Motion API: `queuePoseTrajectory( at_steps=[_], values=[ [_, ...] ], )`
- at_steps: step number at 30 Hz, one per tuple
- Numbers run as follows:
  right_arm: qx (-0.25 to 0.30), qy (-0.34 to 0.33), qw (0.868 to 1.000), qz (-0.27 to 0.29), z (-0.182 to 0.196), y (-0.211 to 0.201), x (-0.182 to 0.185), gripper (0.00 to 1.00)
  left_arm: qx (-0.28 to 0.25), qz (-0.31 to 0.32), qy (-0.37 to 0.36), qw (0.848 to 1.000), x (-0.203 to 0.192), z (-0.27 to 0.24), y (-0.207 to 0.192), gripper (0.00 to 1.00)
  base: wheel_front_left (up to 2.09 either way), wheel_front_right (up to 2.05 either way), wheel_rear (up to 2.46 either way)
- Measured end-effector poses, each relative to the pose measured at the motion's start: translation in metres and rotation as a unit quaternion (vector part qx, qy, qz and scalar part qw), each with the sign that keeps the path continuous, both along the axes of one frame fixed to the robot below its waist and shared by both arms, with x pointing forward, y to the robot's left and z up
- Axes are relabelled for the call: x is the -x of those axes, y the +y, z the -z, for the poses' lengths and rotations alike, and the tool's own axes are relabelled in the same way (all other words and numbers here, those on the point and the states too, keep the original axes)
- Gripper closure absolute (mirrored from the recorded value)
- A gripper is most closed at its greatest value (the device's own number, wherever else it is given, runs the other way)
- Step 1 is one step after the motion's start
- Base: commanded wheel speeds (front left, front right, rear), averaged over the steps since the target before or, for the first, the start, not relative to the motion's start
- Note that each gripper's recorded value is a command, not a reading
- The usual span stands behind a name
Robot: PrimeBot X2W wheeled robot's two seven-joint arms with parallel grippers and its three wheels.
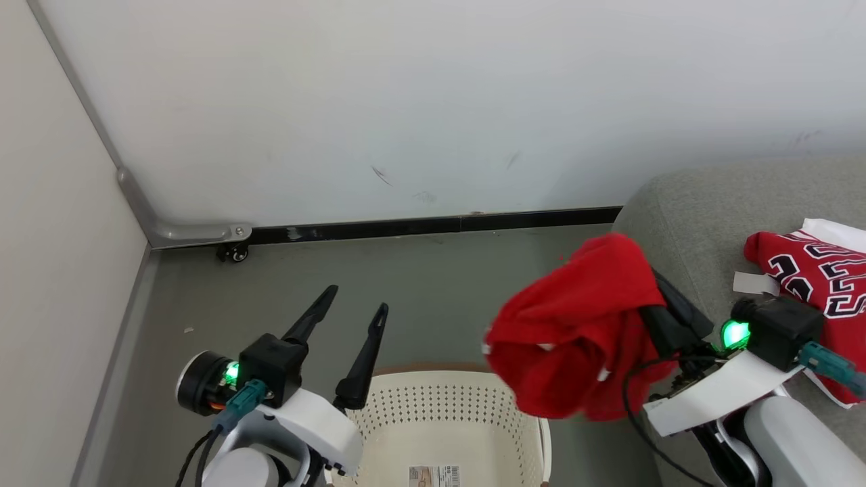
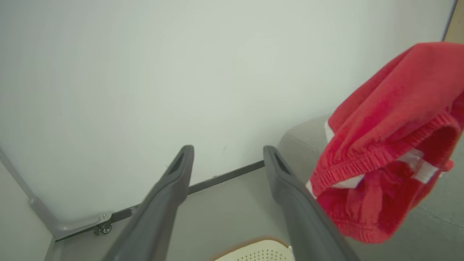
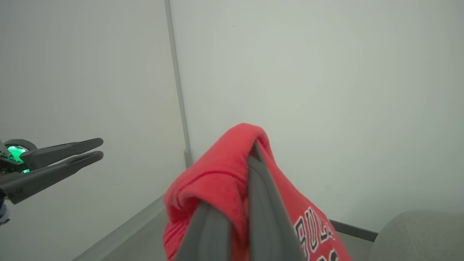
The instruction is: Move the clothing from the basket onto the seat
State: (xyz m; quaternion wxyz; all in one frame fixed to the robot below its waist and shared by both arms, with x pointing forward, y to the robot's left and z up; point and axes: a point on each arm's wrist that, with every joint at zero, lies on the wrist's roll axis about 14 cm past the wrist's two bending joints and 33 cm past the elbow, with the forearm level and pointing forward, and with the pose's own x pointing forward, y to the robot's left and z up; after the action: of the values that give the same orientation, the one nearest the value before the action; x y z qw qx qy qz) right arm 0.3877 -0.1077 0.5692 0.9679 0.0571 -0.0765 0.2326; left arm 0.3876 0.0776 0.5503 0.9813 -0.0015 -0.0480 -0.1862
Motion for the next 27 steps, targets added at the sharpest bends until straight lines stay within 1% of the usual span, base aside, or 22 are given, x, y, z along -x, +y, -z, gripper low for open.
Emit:
queuePoseTrajectory(
  at_steps=[5, 10, 18, 27],
  values=[
    [0.003, -0.018, 0.999, 0.033, -0.010, -0.024, -0.005, 1.00, 0.005, -0.024, -0.001, 1.000, -0.003, 0.003, 0.014, 0.00, 0.00, 0.00, 0.00],
    [0.003, -0.006, 0.997, 0.071, 0.000, -0.050, 0.003, 1.00, 0.012, -0.025, -0.009, 1.000, -0.007, 0.000, 0.013, 0.00, 0.00, 0.00, 0.00],
    [-0.003, -0.002, 0.991, 0.133, 0.006, -0.088, 0.021, 1.00, 0.024, 0.007, -0.013, 1.000, -0.008, -0.002, -0.013, 0.00, 0.00, 0.00, 0.00],
    [-0.018, 0.003, 0.979, 0.204, 0.011, -0.123, 0.051, 1.00, 0.034, 0.058, -0.018, 0.998, -0.009, -0.005, -0.050, 0.00, 0.00, 0.00, 0.00]
  ],
)
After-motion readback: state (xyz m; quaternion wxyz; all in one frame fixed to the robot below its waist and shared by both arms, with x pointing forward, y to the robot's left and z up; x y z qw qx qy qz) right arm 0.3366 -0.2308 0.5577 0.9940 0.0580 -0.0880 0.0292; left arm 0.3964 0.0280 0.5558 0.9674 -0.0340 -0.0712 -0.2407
